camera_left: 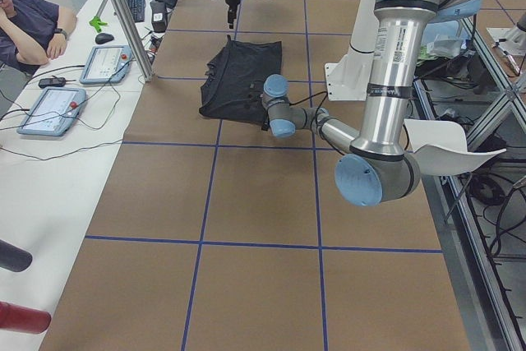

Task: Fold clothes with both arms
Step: 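Raise the right gripper away while the left gripper moves toward the folded shirt's side, then grasp the side edge of the black shirt with the left gripper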

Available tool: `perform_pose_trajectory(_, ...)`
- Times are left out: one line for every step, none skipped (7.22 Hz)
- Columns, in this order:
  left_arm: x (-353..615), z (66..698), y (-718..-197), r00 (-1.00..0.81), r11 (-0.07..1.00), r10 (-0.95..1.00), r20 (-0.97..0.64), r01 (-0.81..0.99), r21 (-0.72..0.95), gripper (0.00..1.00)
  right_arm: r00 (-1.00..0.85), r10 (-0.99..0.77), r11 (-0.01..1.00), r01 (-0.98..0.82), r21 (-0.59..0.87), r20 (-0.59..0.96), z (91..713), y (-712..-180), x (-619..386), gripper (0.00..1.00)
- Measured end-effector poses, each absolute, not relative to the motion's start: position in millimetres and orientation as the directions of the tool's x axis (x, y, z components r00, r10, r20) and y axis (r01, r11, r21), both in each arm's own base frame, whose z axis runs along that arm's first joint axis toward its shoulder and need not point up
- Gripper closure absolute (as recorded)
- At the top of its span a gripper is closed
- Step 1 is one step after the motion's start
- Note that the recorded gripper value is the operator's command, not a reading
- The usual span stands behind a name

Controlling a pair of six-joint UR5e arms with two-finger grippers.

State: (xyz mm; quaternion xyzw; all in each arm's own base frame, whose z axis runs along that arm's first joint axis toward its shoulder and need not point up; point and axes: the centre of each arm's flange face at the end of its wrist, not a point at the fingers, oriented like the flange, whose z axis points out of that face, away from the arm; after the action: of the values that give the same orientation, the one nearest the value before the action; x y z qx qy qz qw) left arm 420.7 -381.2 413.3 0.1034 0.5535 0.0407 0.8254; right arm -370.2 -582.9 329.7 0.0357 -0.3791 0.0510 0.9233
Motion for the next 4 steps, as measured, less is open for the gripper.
perform_pose_trajectory(428.5, 414.1, -374.4, 0.382, 0.978, 0.169, -0.909, 0.052, 0.204, 0.23, 0.708, 0.067, 0.992, -0.121, 0.027, 0.703, 330.1, -582.5, -370.5, 0.0)
perform_pose_trajectory(433.1, 416.2, -371.6, 0.384, 0.979, 0.163, -0.909, 0.052, 0.198, 0.23, 0.709, 0.067, 0.992, -0.121, 0.028, 0.702, 330.5, -582.1, -370.5, 0.0)
perform_pose_trajectory(435.0, 417.9, -370.8, 0.387, 0.979, 0.161, -0.908, 0.052, 0.196, 0.23, 0.709, 0.066, 0.992, -0.121, 0.028, 0.702, 330.8, -581.6, -370.9, 0.0)
perform_pose_trajectory(435.6, 419.0, -370.7, 0.388, 0.979, 0.161, -0.907, 0.051, 0.196, 0.24, 0.709, 0.065, 0.992, -0.121, 0.029, 0.702, 330.7, -581.1, -370.8, 0.0)
